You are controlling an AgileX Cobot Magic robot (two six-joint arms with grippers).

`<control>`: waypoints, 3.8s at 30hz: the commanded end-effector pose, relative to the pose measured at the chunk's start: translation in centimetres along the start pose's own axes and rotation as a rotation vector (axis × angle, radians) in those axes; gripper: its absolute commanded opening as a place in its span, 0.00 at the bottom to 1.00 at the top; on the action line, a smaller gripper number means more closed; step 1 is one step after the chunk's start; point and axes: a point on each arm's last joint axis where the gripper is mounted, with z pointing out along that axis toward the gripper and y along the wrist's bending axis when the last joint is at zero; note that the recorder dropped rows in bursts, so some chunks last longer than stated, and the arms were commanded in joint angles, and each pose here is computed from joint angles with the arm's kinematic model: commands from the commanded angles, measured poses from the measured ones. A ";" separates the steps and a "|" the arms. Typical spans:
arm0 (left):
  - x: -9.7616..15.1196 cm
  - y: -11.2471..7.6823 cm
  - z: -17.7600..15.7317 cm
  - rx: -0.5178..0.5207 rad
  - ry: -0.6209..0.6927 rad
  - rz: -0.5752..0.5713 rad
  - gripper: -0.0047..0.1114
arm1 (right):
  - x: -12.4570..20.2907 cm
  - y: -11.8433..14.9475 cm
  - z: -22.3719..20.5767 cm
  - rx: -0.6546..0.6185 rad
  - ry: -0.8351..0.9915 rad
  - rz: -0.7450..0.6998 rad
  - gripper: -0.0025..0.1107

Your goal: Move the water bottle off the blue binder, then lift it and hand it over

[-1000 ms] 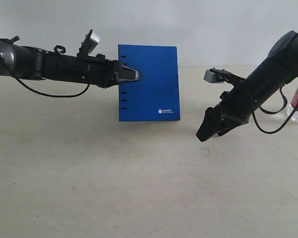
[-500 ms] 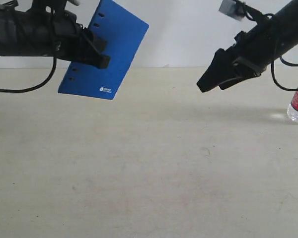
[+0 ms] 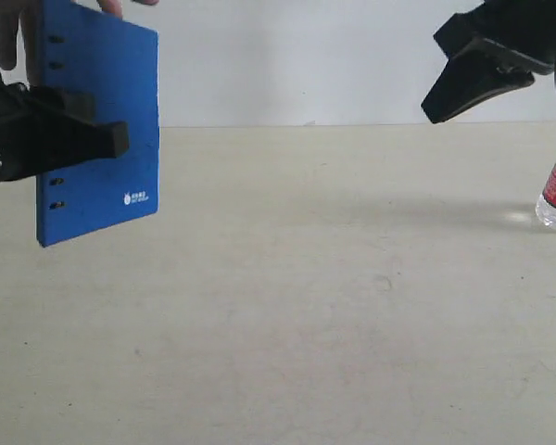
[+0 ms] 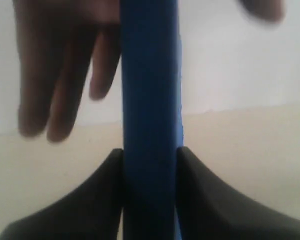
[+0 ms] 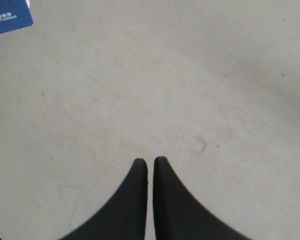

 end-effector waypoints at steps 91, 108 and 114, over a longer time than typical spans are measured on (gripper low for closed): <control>11.5 9.4 -14.0 -0.097 -0.113 0.037 0.10 | 23.8 0.3 4.0 0.659 -0.918 0.260 0.02; 12.2 8.6 -13.9 -0.005 -0.048 -0.364 0.10 | 26.1 0.4 4.9 0.617 -0.874 0.442 0.02; 12.2 8.6 -13.9 -0.005 -0.048 -0.364 0.10 | 28.0 1.9 3.1 0.605 -0.907 0.484 0.02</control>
